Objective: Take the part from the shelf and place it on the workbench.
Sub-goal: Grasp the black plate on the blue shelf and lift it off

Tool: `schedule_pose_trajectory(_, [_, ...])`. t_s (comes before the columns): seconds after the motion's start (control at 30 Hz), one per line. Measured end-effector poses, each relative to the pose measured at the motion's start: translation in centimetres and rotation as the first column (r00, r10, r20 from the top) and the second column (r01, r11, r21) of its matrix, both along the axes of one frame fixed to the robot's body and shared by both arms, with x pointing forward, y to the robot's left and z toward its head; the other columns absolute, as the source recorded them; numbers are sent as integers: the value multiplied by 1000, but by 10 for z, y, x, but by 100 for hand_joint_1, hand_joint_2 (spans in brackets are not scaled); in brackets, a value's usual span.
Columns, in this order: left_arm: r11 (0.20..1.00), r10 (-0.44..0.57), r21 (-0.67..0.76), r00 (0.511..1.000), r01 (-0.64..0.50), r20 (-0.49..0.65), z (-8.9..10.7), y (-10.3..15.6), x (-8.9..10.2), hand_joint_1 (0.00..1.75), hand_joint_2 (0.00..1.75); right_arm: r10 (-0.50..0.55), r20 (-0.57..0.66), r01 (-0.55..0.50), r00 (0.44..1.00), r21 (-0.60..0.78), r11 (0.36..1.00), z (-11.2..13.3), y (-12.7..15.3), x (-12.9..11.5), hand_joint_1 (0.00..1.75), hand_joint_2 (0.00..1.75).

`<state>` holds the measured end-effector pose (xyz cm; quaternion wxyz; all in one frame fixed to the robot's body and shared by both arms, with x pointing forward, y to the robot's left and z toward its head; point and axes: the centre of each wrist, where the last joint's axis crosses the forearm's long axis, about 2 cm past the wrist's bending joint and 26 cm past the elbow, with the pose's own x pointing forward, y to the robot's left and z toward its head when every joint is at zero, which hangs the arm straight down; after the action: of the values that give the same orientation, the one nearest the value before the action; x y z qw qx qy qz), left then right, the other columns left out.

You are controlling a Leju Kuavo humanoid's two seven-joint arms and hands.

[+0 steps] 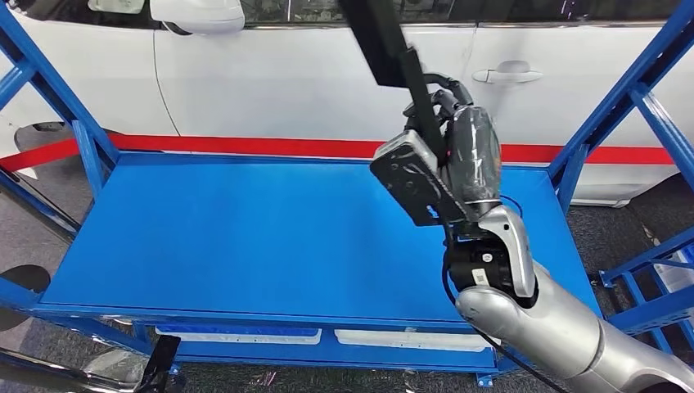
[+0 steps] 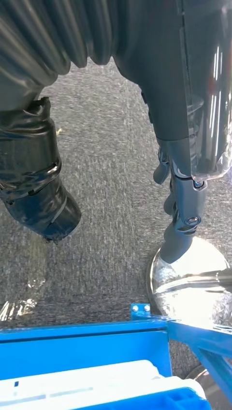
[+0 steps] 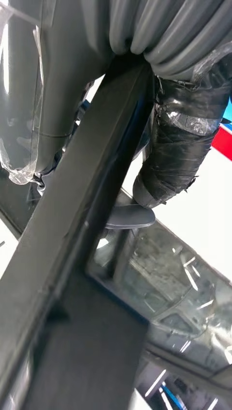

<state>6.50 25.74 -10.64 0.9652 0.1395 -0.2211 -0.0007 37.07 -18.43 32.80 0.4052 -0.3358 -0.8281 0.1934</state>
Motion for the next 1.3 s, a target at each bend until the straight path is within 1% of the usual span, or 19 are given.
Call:
schedule_pose_trajectory(0.1, [1000,14,-6,1000,-14,1,0,-1,1,0,175,40,-26,-36,999,112,993,6,-7,-1,175,175])
schedule_pose_trajectory(0.2, [1000,28,-7,1000,-28,-2,0,-1,1,0,175,114,-71,-93,991,249,964,6,-11,-3,175,175])
schedule_pose_trajectory(0.33, [999,34,-3,999,-34,-12,0,-2,1,0,175,248,-121,-175,961,428,887,4,-15,-3,175,175])
schedule_pose_trajectory(0.43, [999,38,2,999,-38,-21,0,-2,1,0,175,328,-145,-212,933,512,832,-3,-17,-5,175,175])
schedule_pose_trajectory(0.63, [999,40,5,999,-40,-24,1,-1,3,0,175,373,-116,-251,921,556,792,0,-20,-8,175,175])
schedule_pose_trajectory(0.97, [999,41,11,998,-40,-39,1,-1,4,0,175,371,-105,-253,923,559,790,-2,-25,-13,175,175])
schedule_pose_trajectory(1.13, [999,40,13,998,-40,-45,1,-1,4,0,175,370,-80,-266,925,558,786,2,-26,-15,175,175])
schedule_pose_trajectory(1.3, [999,40,13,998,-39,-45,1,-1,4,0,175,370,-79,-266,926,558,786,2,-26,-15,175,175])
